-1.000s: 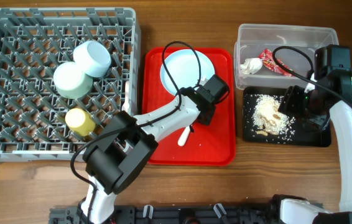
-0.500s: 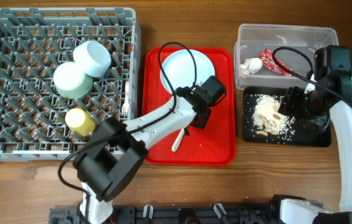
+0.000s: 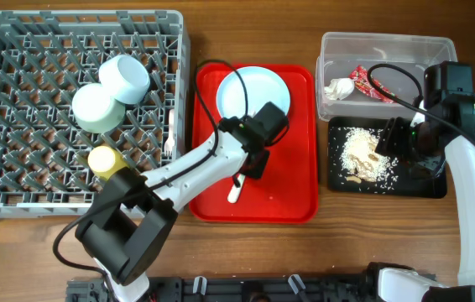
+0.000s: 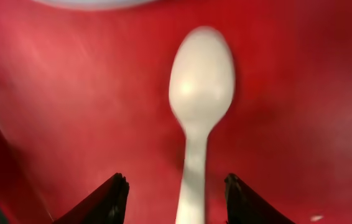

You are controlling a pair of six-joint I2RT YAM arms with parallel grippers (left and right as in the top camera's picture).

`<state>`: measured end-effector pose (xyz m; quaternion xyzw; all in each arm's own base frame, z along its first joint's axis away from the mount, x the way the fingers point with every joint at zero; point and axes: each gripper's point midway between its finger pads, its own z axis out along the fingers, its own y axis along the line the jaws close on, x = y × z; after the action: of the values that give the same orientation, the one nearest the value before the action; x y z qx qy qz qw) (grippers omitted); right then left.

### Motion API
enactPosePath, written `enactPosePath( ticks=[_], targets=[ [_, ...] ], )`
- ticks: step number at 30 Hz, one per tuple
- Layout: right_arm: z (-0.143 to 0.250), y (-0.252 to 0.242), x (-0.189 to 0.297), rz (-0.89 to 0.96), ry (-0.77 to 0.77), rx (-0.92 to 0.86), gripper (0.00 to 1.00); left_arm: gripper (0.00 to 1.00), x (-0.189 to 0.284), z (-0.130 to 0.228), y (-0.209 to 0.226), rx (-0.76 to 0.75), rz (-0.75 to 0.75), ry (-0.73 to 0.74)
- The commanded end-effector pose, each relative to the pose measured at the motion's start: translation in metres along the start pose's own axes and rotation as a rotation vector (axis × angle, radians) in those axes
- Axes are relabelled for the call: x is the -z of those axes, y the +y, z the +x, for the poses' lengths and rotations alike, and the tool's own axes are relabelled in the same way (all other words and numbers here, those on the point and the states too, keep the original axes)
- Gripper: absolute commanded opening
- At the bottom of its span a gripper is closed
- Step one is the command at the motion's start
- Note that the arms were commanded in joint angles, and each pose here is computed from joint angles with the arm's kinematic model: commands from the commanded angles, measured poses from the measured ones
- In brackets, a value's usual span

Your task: Sort waste into correct bins and load items into the dishwasher rack

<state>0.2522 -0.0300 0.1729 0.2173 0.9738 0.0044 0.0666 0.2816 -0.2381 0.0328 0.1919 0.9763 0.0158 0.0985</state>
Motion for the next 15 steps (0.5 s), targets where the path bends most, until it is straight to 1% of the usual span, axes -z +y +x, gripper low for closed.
enactPosePath(
  ticks=[1,5,10,13,15],
  targets=[
    [-0.004,-0.002,0.007,0.006,-0.025,0.006,0.69,0.54,-0.009,0.027,-0.004,-0.003,0.054,0.082],
    [-0.003,-0.003,0.007,0.008,-0.021,0.006,0.69,0.60,-0.007,0.040,-0.020,-0.057,0.155,0.137],
    [-0.002,-0.003,0.007,0.009,-0.018,0.005,0.69,0.60,-0.018,0.064,-0.014,-0.059,0.144,0.201],
    [-0.002,-0.003,0.007,0.009,-0.016,0.005,0.69,0.58,-0.023,0.076,-0.011,-0.059,0.134,0.230],
    [-0.001,-0.003,0.007,0.010,-0.014,0.005,0.69,0.52,-0.023,0.077,-0.010,-0.059,0.133,0.234]
  ],
)
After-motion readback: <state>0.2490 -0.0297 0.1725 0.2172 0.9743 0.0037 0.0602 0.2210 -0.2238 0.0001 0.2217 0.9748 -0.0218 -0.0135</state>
